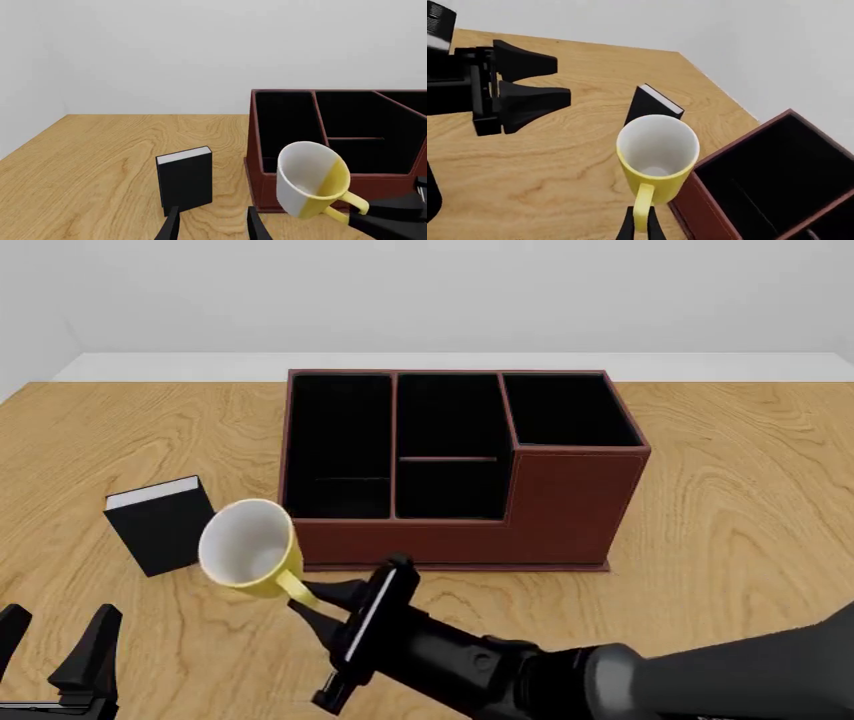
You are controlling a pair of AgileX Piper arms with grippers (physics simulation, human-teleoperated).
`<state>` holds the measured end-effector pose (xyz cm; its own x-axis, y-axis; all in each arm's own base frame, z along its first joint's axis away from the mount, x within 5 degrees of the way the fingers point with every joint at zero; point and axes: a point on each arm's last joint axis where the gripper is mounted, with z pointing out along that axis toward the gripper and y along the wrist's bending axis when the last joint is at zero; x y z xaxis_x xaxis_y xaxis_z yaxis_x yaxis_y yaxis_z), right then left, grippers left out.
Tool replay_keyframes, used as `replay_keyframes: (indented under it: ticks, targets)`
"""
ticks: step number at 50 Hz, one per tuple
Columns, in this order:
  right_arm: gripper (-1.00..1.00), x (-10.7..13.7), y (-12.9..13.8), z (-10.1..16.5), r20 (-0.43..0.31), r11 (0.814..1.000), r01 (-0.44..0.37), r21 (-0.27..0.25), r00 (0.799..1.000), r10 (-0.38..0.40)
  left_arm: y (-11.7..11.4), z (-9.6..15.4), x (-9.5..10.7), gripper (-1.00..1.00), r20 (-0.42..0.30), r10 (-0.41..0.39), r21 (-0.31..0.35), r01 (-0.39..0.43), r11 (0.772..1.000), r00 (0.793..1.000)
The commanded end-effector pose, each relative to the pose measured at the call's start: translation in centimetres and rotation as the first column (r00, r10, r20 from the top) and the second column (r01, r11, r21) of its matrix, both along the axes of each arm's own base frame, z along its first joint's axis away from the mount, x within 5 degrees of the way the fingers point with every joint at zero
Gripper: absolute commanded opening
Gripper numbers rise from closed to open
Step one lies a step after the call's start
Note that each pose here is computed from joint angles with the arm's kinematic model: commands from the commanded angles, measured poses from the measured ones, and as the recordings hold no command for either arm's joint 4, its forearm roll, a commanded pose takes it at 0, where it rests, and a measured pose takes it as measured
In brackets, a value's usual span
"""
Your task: Pick up the yellow and white mug and place it to the right of the caddy.
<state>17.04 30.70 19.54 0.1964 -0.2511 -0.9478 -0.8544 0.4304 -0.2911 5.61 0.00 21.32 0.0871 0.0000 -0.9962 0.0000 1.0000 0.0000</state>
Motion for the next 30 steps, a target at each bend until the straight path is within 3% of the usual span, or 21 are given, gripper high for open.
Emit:
replay_keyframes:
  ticks: [1, 30]
  targets:
    - [-1.00, -0.9, -1.6, 2.3, 0.021, 0.999, -0.001, 0.039, 1.000, 0.000, 0.0, 0.0, 0.0, 1.00, 0.000, 0.000, 0.000, 0.000, 1.000, 1.000]
    - [-1.00, -2.4, -5.4, 6.2, 0.087, 0.996, 0.012, 0.090, 0.996, -0.020, 0.0, 0.0, 0.0, 1.00, 0.000, 0.000, 0.000, 0.000, 1.000, 1.000]
